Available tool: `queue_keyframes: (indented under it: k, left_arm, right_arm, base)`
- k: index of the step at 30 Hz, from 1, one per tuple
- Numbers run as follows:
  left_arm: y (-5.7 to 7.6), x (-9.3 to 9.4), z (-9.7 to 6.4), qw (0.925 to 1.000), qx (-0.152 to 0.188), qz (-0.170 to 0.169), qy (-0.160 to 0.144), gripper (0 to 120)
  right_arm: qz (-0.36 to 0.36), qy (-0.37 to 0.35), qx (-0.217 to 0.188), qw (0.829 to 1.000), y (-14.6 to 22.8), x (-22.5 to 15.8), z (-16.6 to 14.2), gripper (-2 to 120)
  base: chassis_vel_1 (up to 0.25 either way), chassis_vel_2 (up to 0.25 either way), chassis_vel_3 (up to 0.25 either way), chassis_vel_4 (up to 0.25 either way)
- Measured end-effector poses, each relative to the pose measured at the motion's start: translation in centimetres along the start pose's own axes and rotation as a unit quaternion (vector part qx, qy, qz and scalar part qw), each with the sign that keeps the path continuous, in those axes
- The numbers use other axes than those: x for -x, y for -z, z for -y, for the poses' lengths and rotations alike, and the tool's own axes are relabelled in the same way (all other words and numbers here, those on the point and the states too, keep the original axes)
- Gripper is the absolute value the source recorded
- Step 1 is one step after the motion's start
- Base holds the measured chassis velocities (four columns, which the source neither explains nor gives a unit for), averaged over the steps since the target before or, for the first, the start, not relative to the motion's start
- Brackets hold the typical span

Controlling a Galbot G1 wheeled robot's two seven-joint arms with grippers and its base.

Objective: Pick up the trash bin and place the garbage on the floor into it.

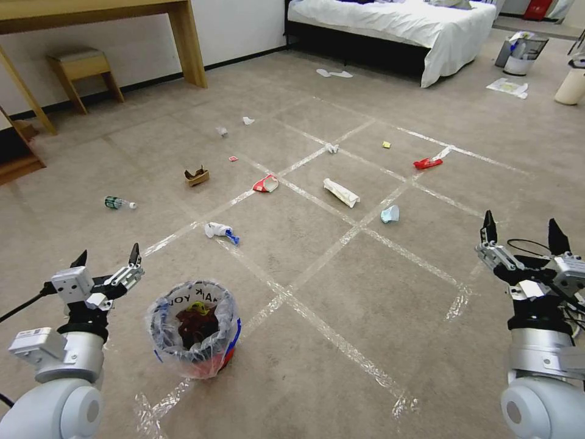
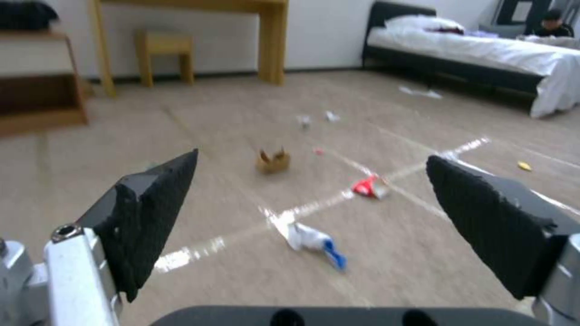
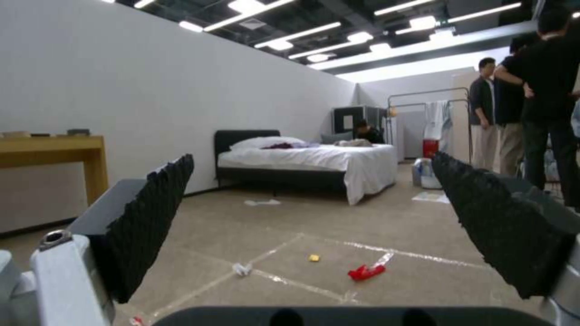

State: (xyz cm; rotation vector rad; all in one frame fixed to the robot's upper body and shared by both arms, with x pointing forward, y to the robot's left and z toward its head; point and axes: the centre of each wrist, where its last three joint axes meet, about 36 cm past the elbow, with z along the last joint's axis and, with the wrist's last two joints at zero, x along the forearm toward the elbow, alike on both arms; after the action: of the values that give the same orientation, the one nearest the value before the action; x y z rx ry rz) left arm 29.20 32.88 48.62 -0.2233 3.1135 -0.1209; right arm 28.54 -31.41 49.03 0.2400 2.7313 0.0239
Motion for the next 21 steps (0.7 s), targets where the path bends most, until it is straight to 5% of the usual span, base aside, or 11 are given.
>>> queue_keyframes:
  k: [9,11,12,13,15,21]
  left_arm:
    - [-0.3,1.2,-1.2,0.9894,-0.020,-0.143,-0.007,100]
    - [-0.9,2.2,-3.0,0.9732,-0.044,-0.226,-0.002,100]
    - [-1.2,3.1,-3.9,0.9567,-0.073,-0.282,0.002,99]
    - [-1.2,3.1,-3.9,0.9567,-0.073,-0.282,0.002,99]
    - [-2.0,4.0,-4.5,0.9408,-0.092,-0.326,-0.006,99]
    - [-3.3,5.2,-5.1,0.9258,-0.106,-0.363,-0.014,99]
  right_arm:
    - [-0.004,-0.001,-0.001,1.000,-0.4,0.1,0.2,100]
    - [-0.005,0.002,0.003,1.000,-0.7,0.3,0.0,100]
    - [-0.006,0.002,0.004,1.000,-0.8,0.3,-0.1,100]
    - [-0.006,0.002,0.004,1.000,-0.8,0.3,-0.1,100]
    - [-0.006,0.002,0.004,1.000,-0.9,0.3,-0.1,100]
    - [-0.006,0.000,0.004,1.000,-0.9,0.3,-0.1,100]
  base:
    - [0.000,0.000,0.000,0.000]
    - [0.000,0.000,0.000,0.000]
    - [0.000,0.000,0.000,0.000]
    - [0.000,0.000,0.000,0.000]
    - [0.000,0.000,0.000,0.000]
    - [0.000,0.000,0.000,0.000]
